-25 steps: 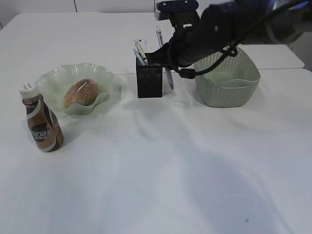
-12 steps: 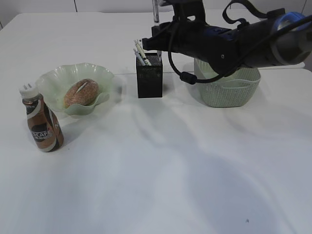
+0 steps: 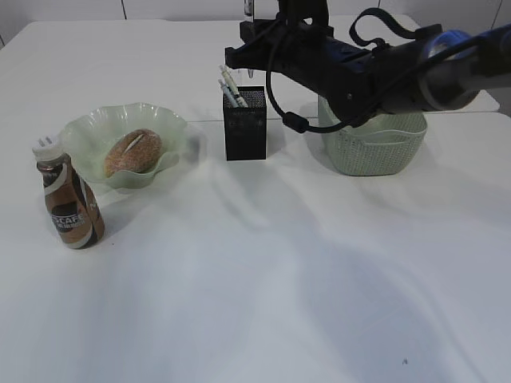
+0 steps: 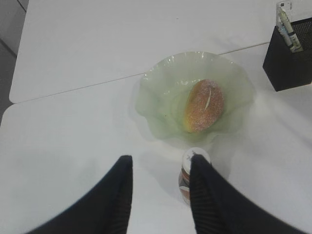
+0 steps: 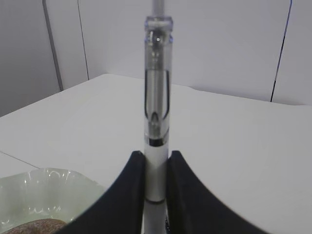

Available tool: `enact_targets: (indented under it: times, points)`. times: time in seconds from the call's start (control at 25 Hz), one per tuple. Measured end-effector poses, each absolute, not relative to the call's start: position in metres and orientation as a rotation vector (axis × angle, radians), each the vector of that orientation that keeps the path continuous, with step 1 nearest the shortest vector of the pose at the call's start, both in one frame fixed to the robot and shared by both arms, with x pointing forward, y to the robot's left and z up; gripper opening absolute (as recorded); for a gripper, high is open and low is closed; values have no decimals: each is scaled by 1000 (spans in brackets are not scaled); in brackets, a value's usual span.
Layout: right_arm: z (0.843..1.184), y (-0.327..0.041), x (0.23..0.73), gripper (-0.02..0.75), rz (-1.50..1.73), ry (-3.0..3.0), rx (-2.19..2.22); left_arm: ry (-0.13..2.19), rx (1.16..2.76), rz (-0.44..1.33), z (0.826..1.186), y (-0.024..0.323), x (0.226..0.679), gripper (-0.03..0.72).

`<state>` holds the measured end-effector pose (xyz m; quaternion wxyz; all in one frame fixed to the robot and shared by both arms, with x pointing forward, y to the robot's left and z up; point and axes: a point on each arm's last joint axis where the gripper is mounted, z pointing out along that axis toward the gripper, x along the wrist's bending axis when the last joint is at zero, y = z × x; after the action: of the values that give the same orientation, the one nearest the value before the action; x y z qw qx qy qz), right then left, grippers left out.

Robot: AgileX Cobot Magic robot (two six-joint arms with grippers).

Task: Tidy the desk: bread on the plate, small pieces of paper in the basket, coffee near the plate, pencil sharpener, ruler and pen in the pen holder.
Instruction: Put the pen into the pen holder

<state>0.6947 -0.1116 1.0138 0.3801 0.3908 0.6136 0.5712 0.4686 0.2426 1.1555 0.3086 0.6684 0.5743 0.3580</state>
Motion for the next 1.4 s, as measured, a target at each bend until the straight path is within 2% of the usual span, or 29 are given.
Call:
enact_targets:
  times: [0.48, 0.52, 0.56, 0.72, 1.4]
  points:
    - [1010, -102, 719, 109, 1476, 1537, 980, 1512, 1764, 950, 1156, 242, 469, 274]
    - [988, -98, 729, 109, 1457, 1564, 998, 1512, 1764, 950, 1156, 242, 469, 274]
    - [980, -97, 732, 109, 1450, 1575, 1005, 1510, 1763, 950, 1156, 242, 469, 274]
    - [967, -96, 737, 110, 1432, 1595, 1021, 1498, 1756, 952, 1157, 242, 470, 274]
    - [948, -98, 757, 110, 1366, 1645, 1075, 1451, 1699, 914, 1161, 236, 472, 274]
